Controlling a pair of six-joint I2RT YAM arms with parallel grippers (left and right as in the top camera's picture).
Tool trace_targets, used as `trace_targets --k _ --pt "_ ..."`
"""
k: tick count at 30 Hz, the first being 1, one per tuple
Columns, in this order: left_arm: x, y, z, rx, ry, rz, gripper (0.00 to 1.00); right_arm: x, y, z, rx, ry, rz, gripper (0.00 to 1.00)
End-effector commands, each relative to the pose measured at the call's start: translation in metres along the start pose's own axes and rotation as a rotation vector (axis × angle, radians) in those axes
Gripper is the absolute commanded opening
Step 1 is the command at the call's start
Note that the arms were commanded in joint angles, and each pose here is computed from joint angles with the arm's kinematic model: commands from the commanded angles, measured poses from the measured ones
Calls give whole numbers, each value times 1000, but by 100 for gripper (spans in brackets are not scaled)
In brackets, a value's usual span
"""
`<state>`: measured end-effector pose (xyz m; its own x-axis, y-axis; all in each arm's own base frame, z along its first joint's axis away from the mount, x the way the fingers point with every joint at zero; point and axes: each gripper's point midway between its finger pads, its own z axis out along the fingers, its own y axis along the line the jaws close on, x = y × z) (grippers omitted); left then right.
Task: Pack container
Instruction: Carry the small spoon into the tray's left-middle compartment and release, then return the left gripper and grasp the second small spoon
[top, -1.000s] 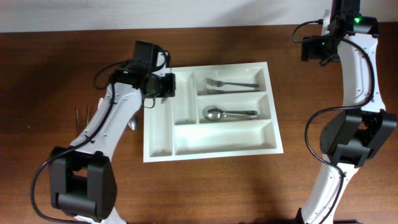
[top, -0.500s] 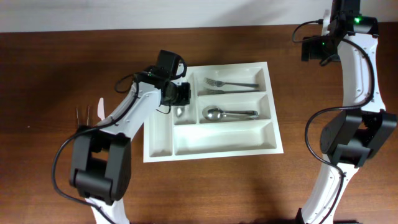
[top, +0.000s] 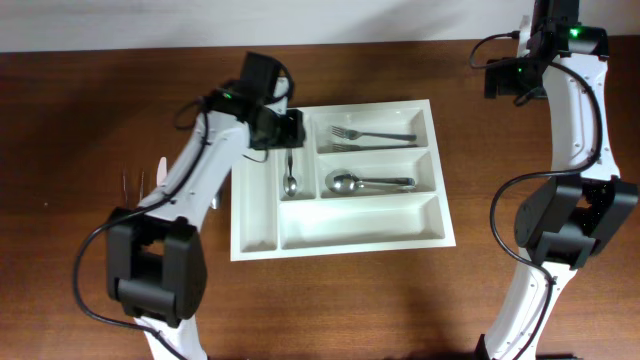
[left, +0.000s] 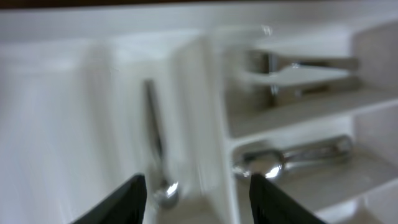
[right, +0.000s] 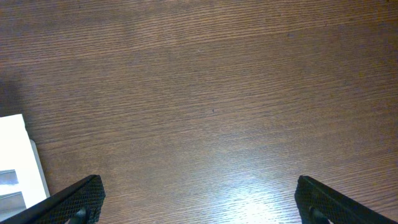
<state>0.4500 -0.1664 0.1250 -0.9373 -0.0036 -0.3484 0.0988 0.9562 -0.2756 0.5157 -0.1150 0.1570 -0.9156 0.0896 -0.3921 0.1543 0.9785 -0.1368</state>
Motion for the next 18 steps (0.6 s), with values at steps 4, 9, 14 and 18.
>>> trace_targets --k 4,9,14,18 --pt "-8 66 -47 -179 -8 -107 55 -10 -3 -21 15 -50 19 99" --pt "16 118 -58 -248 84 -228 56 -10 -3 -21 15 -50 19 99" --pt "35 160 -56 -290 125 -343 56 -10 -3 -21 15 -51 19 99" --pt "49 174 -42 -297 146 -371 56 -10 -3 -21 15 -51 19 99"
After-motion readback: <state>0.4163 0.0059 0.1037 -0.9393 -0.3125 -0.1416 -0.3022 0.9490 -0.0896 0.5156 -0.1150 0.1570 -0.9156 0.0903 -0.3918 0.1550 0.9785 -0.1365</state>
